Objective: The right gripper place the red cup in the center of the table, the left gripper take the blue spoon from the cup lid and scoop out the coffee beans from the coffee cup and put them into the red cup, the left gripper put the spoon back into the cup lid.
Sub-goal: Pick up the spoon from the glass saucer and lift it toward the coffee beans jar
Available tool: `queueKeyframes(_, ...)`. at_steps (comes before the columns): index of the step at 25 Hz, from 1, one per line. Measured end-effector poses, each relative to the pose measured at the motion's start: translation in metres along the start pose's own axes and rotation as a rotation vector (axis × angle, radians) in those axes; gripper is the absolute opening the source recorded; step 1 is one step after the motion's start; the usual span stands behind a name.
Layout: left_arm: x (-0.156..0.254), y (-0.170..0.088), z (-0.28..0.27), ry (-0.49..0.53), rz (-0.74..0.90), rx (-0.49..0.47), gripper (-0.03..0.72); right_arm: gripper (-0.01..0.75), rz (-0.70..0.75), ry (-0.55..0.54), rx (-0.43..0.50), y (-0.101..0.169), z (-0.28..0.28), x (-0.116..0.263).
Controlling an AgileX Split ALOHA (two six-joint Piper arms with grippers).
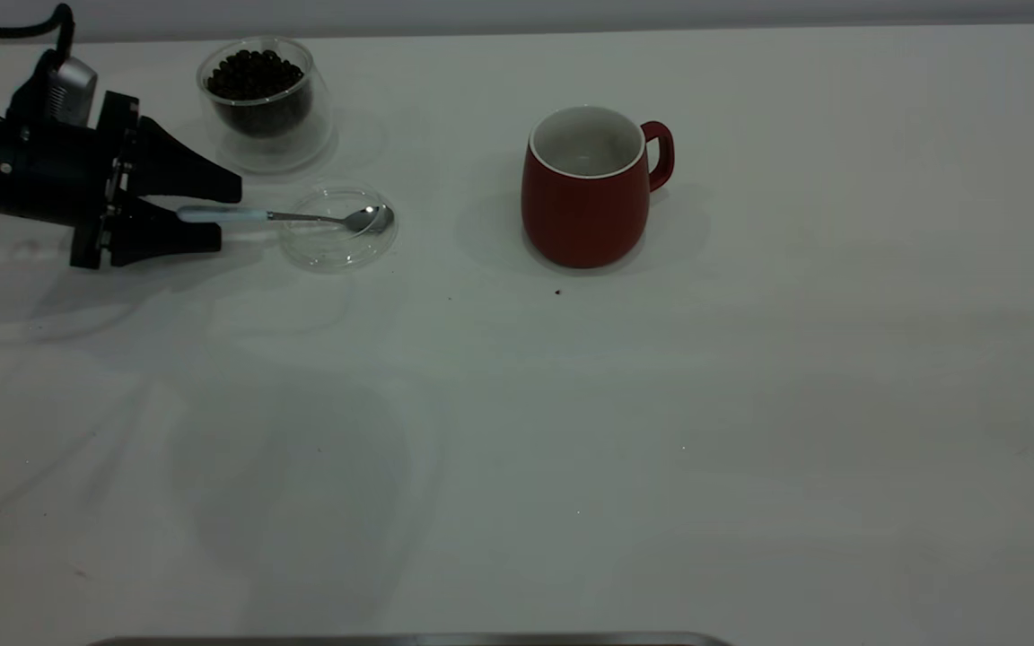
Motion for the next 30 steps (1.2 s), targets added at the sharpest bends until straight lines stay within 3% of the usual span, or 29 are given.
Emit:
queueKeyframes(4, 0.0025, -0.0001, 0.0032, 0.017, -0.007, 0.022, 0.568, 0.573, 0.0, 0.0, 0.0, 0.0, 0.0, 0.0)
queueKeyframes(7, 0.003, -0.0003, 0.0034, 0.02, -0.009, 0.026, 0.509, 0.573, 0.0, 0.0, 0.0, 0.0, 0.0, 0.0)
queueKeyframes(13, 0.003, -0.0003, 0.0034, 0.02, -0.004, 0.026, 0.313, 0.573, 0.0, 0.0, 0.0, 0.0, 0.0, 0.0)
queueKeyframes(17, 0.003, -0.0002, 0.0034, 0.019, 0.028, 0.025, 0.222, 0.573, 0.0, 0.0, 0.0, 0.0, 0.0, 0.0)
queueKeyframes(30, 0.0038, -0.0016, 0.0034, 0.023, 0.082, 0.036, 0.125, 0.573, 0.0, 0.0, 0.0, 0.0, 0.0, 0.0)
Point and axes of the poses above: a point on each arm's last joint axis where the gripper is mounted, z pointing out along that axis toward the gripper, y along the wrist's bending axis when the last joint is at zero, x = y × z, the point moved 5 cm from there along z, pointing out along that axis toward the gripper, and after that the axes turned 7 degrees about -z, right-handed, at the moved point
